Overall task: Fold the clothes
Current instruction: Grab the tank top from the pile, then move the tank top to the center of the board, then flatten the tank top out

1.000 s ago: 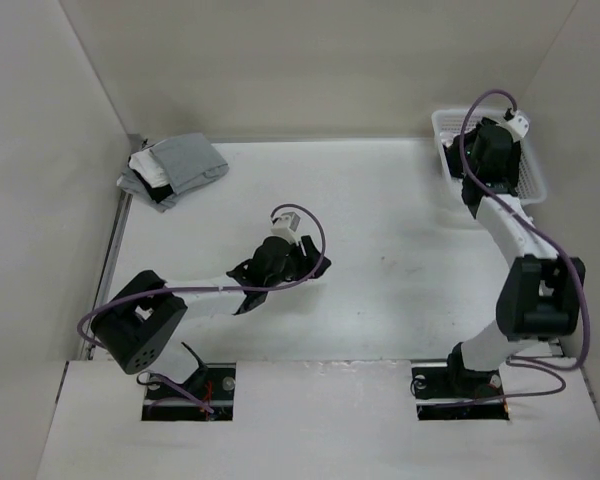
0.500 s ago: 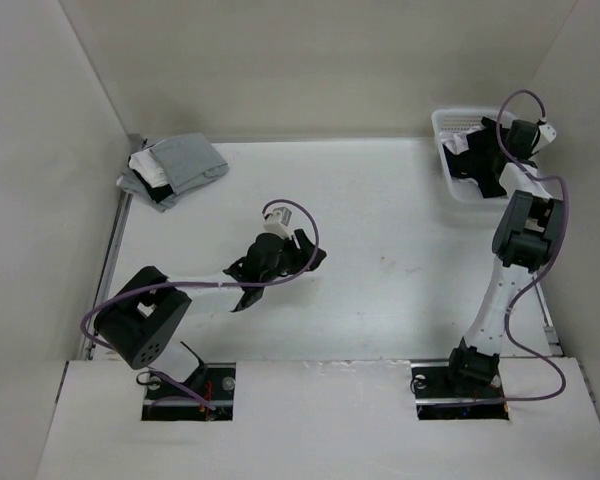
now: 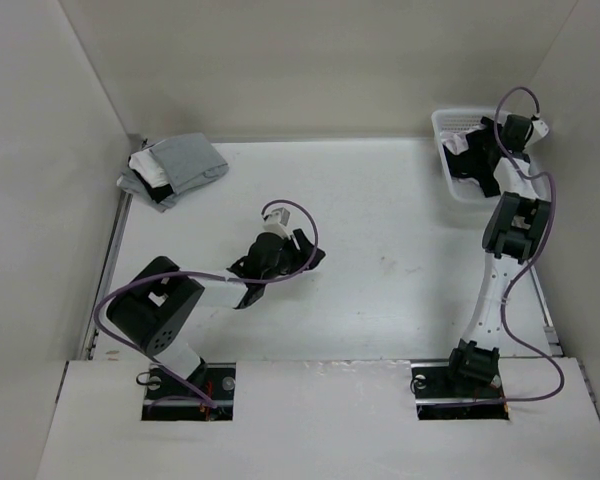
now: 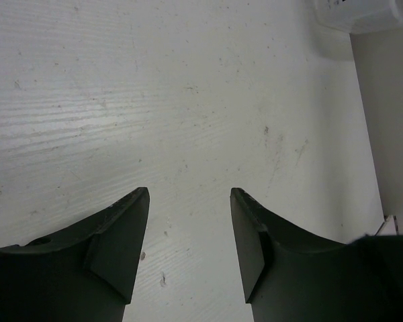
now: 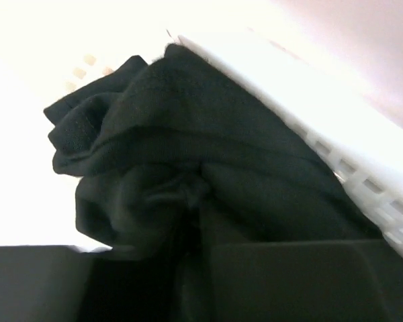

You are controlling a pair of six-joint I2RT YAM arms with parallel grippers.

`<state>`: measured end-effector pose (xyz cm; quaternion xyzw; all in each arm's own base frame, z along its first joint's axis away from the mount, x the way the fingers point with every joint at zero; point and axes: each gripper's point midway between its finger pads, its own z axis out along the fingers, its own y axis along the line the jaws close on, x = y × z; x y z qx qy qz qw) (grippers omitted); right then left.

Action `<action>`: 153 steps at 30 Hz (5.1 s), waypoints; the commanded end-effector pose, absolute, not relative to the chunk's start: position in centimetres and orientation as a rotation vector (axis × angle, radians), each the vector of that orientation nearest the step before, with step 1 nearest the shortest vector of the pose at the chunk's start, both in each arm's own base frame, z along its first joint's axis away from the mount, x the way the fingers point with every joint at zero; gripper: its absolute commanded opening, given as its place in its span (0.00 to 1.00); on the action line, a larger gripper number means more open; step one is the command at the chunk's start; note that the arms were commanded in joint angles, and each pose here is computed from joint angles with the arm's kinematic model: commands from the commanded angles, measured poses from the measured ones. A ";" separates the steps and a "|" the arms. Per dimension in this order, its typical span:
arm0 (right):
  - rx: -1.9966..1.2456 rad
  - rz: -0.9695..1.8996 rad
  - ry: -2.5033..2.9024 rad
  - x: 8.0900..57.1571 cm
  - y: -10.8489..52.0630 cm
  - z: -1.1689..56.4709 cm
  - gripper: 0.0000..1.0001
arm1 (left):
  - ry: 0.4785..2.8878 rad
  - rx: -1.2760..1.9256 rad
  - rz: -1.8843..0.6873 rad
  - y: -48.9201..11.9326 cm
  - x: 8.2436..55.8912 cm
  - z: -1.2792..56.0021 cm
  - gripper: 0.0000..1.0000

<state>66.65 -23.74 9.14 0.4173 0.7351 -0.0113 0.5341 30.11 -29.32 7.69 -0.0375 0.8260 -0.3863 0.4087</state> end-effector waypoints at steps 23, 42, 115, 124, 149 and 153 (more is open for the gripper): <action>0.324 0.702 0.950 33.8 6.3 52.9 0.01 | 1.774 -0.186 -1.081 -26.1 31.5 19.4 0.48; 0.380 1.136 1.561 43.4 25.9 30.2 0.18 | 1.773 -0.577 -0.766 -10.4 30.4 15.8 0.48; 0.055 0.912 1.353 18.1 16.7 47.4 0.02 | 1.196 -0.163 -0.953 -16.7 23.3 49.1 0.03; -0.056 1.068 1.117 12.9 14.9 62.7 0.02 | 0.916 -0.210 -0.990 -10.5 16.3 60.3 0.03; 0.352 0.790 1.663 59.6 17.0 38.8 0.32 | 1.619 -0.409 -0.494 -12.1 59.7 32.2 0.40; 0.339 0.761 1.691 57.2 16.5 36.8 0.41 | 1.639 -0.447 -0.490 -12.0 55.7 30.2 0.40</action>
